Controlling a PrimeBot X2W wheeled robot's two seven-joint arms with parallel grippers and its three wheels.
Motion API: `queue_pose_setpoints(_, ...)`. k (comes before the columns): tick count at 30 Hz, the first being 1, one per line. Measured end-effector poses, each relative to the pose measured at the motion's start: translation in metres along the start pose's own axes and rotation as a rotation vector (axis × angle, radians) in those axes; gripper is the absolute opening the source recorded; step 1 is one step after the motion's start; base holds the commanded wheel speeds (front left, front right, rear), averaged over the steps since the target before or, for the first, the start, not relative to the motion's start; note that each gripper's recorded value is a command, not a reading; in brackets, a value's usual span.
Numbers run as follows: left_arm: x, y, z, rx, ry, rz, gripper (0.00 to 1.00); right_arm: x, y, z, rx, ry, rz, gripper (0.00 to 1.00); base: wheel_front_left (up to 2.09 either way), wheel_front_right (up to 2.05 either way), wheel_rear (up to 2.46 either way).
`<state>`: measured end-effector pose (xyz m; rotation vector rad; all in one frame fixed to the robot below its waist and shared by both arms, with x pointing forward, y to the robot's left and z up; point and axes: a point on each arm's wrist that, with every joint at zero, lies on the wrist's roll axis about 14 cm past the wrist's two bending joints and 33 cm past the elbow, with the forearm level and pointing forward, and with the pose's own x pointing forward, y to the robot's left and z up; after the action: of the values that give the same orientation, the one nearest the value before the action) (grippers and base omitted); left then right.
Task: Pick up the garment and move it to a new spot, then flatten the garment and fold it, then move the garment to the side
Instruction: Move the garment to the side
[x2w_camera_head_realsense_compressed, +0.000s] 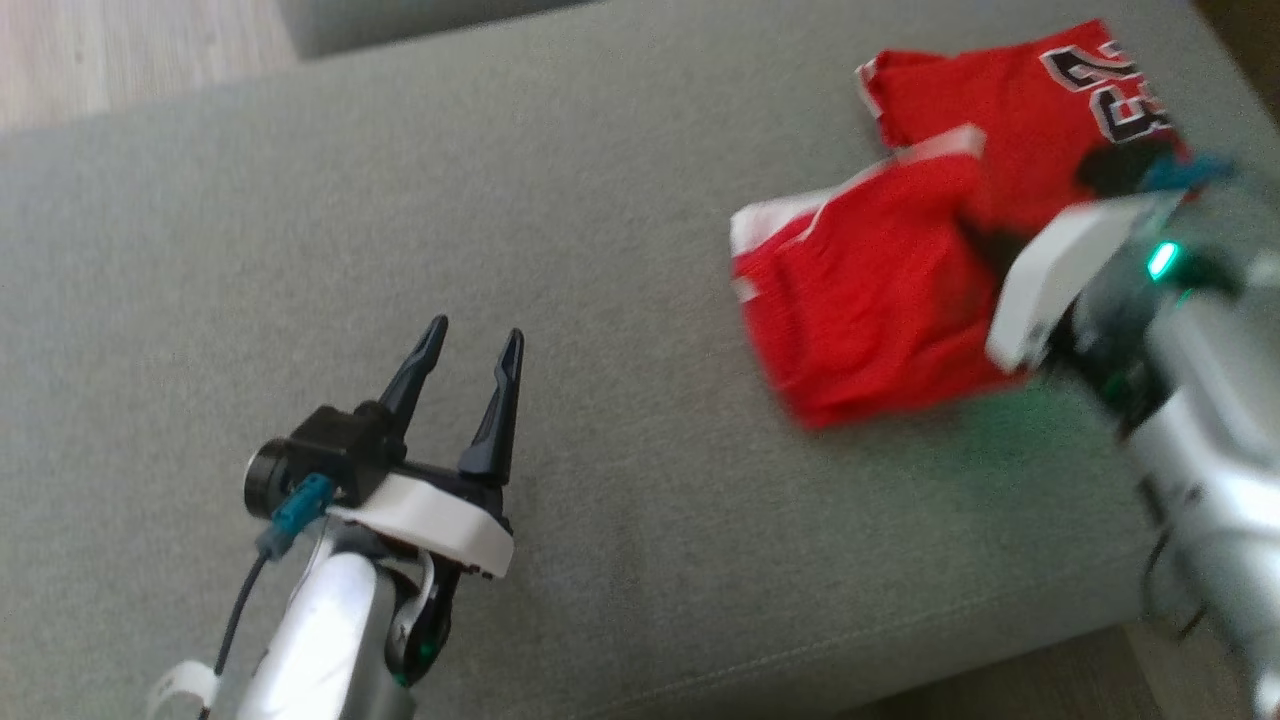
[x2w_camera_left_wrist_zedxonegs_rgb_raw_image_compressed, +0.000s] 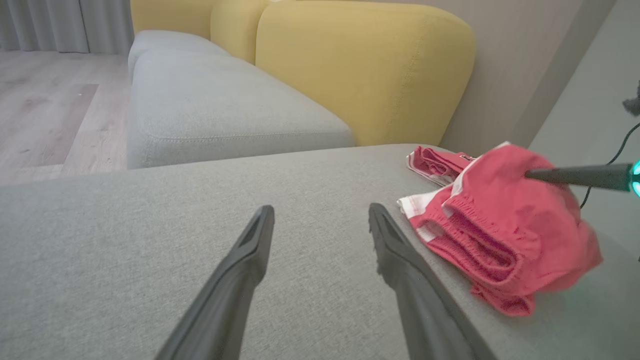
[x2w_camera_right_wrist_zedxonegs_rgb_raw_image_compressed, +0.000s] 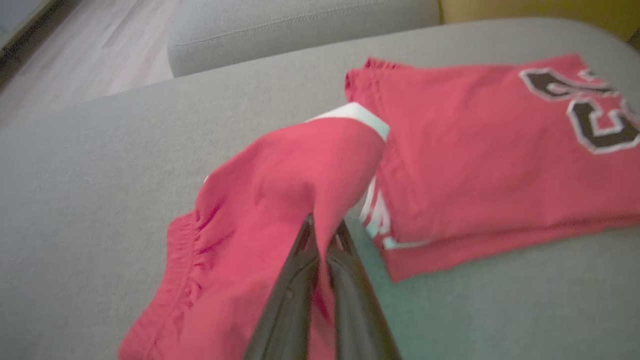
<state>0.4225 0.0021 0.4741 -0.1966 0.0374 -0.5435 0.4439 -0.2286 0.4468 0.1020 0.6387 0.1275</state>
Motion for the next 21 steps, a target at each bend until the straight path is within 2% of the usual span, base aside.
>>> queue_pose_setpoints(4,0.005,0.014,-0.015,-0.003,0.034,0.017,1.00,0.017,-0.011,0.043,-0.072,-0.025,-0.013,0.00,0.00,0.00,0.00)
queue_pose_setpoints(7,0.010,0.025,-0.028,-0.004,0.060,0.029,1.00,0.033,-0.020,0.060,-0.106,-0.024,-0.025,0.00,0.00,0.00,0.00)
queue_pose_setpoints(13,0.022,0.046,-0.048,-0.003,0.093,0.047,1.00,0.055,-0.071,0.068,-0.134,0.031,-0.132,0.00,0.00,0.00,0.00)
queue_pose_setpoints(21,0.021,0.058,-0.070,-0.020,0.142,0.067,1.00,0.066,-0.112,0.064,-0.170,0.092,-0.235,0.00,0.00,0.00,0.00)
